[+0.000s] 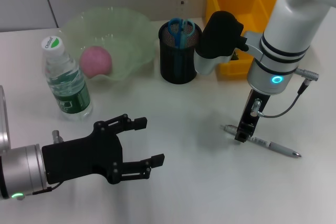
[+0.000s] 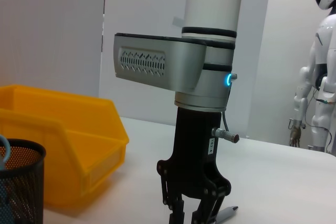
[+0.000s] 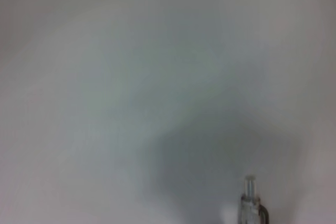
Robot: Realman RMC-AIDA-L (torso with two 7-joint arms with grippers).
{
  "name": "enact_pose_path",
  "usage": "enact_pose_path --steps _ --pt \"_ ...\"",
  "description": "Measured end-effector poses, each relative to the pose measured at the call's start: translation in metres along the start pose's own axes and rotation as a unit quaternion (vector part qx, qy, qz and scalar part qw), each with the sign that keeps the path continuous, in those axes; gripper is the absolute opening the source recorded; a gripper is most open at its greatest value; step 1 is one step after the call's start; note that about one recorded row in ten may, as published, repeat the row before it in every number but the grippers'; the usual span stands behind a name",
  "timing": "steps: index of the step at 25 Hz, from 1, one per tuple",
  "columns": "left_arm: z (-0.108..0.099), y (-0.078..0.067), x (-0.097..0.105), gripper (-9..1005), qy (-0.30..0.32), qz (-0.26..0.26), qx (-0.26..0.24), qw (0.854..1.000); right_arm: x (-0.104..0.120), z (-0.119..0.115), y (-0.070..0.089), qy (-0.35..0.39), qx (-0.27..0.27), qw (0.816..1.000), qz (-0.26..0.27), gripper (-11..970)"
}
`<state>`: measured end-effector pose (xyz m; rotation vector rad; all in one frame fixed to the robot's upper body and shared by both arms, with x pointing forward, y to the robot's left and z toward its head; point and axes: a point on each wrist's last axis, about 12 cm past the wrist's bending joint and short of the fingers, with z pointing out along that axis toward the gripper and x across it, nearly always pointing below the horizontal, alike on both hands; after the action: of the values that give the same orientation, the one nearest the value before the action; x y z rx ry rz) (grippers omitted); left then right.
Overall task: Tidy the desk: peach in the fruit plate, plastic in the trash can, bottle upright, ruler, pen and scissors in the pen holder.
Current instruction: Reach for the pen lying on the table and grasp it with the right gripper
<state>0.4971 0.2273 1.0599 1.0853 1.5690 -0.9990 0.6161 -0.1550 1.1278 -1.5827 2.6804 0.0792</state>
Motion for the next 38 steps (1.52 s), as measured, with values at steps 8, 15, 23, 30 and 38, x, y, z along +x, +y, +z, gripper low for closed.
enact_pose_path --steps 8,15,23,30,38 --pt "-0.0002 -0.0005 -0.0005 875 -0.002 0.000 0.002 1.000 -0.0002 0.0002 -0.0003 -0.002 0.001 1.000 0.002 297" --pt "-0.0006 -0.0004 -0.0008 875 -0.003 0.000 0.002 1.000 -0.0008 0.0001 -0.0009 -0.004 0.004 1.000 0.004 299" --pt "-0.0006 -0.0004 -0.0008 875 -0.003 0.000 0.003 1.000 -0.0011 0.0001 -0.0012 -0.005 0.005 1.000 0.004 300" --pt "-0.0031 -0.0013 -0.0004 876 -0.001 -0.003 0.009 1.000 -0.0007 0.0007 -0.0012 -0.005 0.004 1.000 0.005 300" --pt "-0.0035 -0.0022 0.0037 876 0.019 -0.002 0.016 1.000 -0.0001 0.0030 -0.0008 0.000 0.007 1.000 0.003 299"
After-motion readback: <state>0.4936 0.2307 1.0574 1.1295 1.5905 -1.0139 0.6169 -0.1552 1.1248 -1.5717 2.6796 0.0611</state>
